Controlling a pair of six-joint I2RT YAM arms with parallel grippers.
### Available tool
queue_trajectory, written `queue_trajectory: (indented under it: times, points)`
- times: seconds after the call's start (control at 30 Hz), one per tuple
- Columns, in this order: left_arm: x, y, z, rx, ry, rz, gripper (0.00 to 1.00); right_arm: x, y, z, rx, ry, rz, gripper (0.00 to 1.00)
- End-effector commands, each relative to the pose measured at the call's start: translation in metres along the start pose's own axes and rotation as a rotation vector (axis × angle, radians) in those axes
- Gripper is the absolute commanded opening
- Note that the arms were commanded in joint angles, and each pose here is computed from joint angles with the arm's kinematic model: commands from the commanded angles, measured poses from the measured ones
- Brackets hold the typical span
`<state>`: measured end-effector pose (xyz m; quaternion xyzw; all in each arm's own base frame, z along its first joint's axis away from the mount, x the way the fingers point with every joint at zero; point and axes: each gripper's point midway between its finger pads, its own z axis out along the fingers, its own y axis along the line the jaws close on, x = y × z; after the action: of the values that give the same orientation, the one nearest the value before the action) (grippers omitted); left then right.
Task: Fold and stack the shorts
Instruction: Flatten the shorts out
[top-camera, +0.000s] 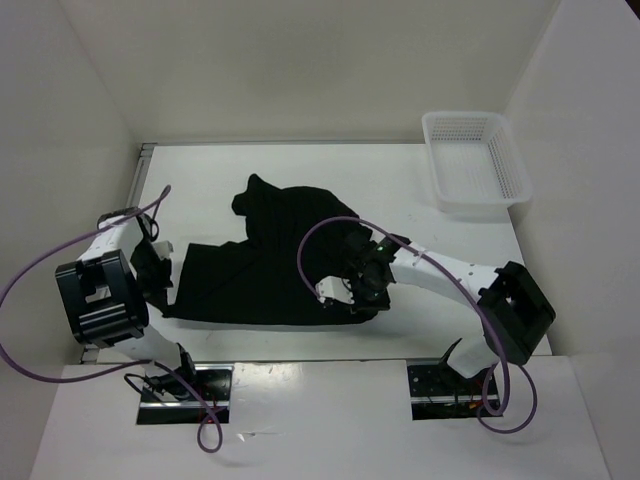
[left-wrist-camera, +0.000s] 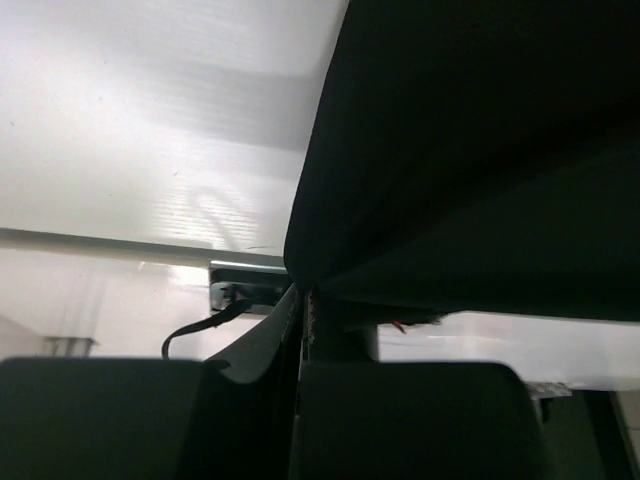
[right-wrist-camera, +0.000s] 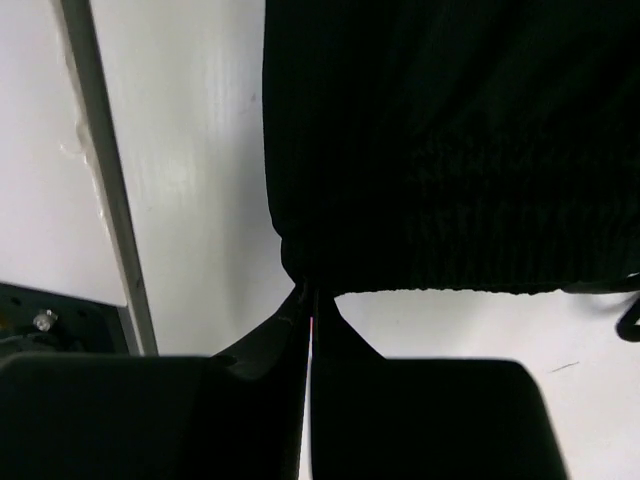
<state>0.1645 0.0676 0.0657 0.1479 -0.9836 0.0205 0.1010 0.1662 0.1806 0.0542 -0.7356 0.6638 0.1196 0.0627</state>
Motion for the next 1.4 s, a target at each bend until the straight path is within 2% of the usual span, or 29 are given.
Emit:
queue_trajectory:
  times: [0.0,0.17,0.23,0.27,0.3,0.33,0.37,0.4,0.43,0.5,0.53,0.57,0.67,0.7,0.73,0.77,0.8,0.83,0.87,0.9,0.97,1.07,1.13,1.23,1.37]
  points:
    - [0.010,0.017,-0.001,-0.142,-0.008,0.036,0.00,0.022,0.007,-0.005,-0.002,0.094,-0.032,0.00]
    - [0.028,0.013,0.008,-0.174,0.013,0.086,0.00,0.030,0.009,-0.003,-0.001,0.125,-0.029,0.00]
    - [0.037,0.017,0.011,-0.202,0.023,0.095,0.04,0.031,0.011,-0.005,-0.003,0.127,-0.019,0.01]
    - [0.036,0.015,0.011,-0.204,0.022,0.104,0.08,0.031,0.012,-0.005,-0.002,0.127,-0.010,0.11]
    - [0.040,0.016,0.012,-0.204,0.023,0.104,0.14,0.031,0.012,-0.005,-0.002,0.127,-0.010,0.47]
    - [0.042,0.016,0.012,-0.204,0.034,0.105,0.26,0.031,0.012,-0.005,-0.002,0.127,-0.010,0.64]
    - [0.042,0.016,0.012,-0.204,0.034,0.105,0.32,0.032,0.014,-0.007,-0.003,0.127,-0.009,0.79]
    - [0.045,0.018,0.010,-0.216,0.045,0.107,0.36,0.030,0.014,-0.011,-0.002,0.128,0.006,0.88]
    - [0.045,0.023,0.010,-0.244,0.056,0.108,0.39,0.027,0.015,-0.014,-0.011,0.118,0.016,0.91]
    - [0.022,0.030,-0.002,-0.286,-0.022,0.090,0.47,0.015,0.012,-0.029,0.007,0.087,0.028,1.00]
    - [0.009,0.030,-0.007,-0.287,-0.057,0.085,0.51,0.013,0.007,-0.036,0.020,0.078,0.052,1.00]
    - [-0.007,0.030,-0.016,-0.288,-0.107,0.079,0.58,0.009,-0.001,-0.045,0.053,0.053,0.081,1.00]
    - [-0.085,0.015,-0.064,-0.223,-0.368,0.058,0.60,-0.013,-0.058,-0.084,0.212,-0.146,0.204,1.00]
    - [-0.107,0.005,-0.071,-0.198,-0.411,0.078,0.60,-0.018,-0.085,-0.098,0.251,-0.237,0.325,0.99]
    - [-0.140,-0.007,-0.102,-0.166,-0.540,0.089,0.60,-0.030,-0.115,-0.109,0.324,-0.326,0.368,0.97]
    - [-0.156,-0.032,-0.104,-0.087,-0.559,0.140,0.60,-0.034,-0.133,-0.116,0.354,-0.384,0.427,0.95]
    - [-0.168,-0.046,-0.112,-0.034,-0.590,0.166,0.60,-0.035,-0.158,-0.122,0.358,-0.463,0.573,0.92]
    - [-0.187,-0.062,-0.130,0.016,-0.663,0.195,0.60,-0.041,-0.189,-0.133,0.423,-0.557,0.616,0.82]
    - [-0.197,-0.082,-0.122,0.091,-0.654,0.234,0.61,-0.040,-0.207,-0.141,0.453,-0.616,0.681,0.75]
    - [-0.203,-0.100,-0.120,0.118,-0.664,0.275,0.61,-0.036,-0.222,-0.132,0.435,-0.658,0.818,0.70]
    - [-0.225,-0.121,-0.107,0.140,-0.675,0.317,0.61,-0.023,-0.258,-0.147,0.509,-0.728,0.906,0.58]
    - [-0.248,-0.154,-0.087,0.190,-0.654,0.378,0.62,-0.010,-0.284,-0.137,0.522,-0.717,0.979,0.58]
    - [-0.259,-0.163,-0.070,0.225,-0.615,0.386,0.62,-0.002,-0.298,-0.127,0.527,-0.701,1.001,0.60]
    - [-0.275,-0.175,-0.064,0.273,-0.622,0.403,0.63,0.005,-0.306,-0.107,0.515,-0.669,1.023,0.62]
    - [-0.276,-0.190,-0.053,0.306,-0.595,0.432,0.65,0.010,-0.305,-0.087,0.484,-0.642,1.052,0.62]
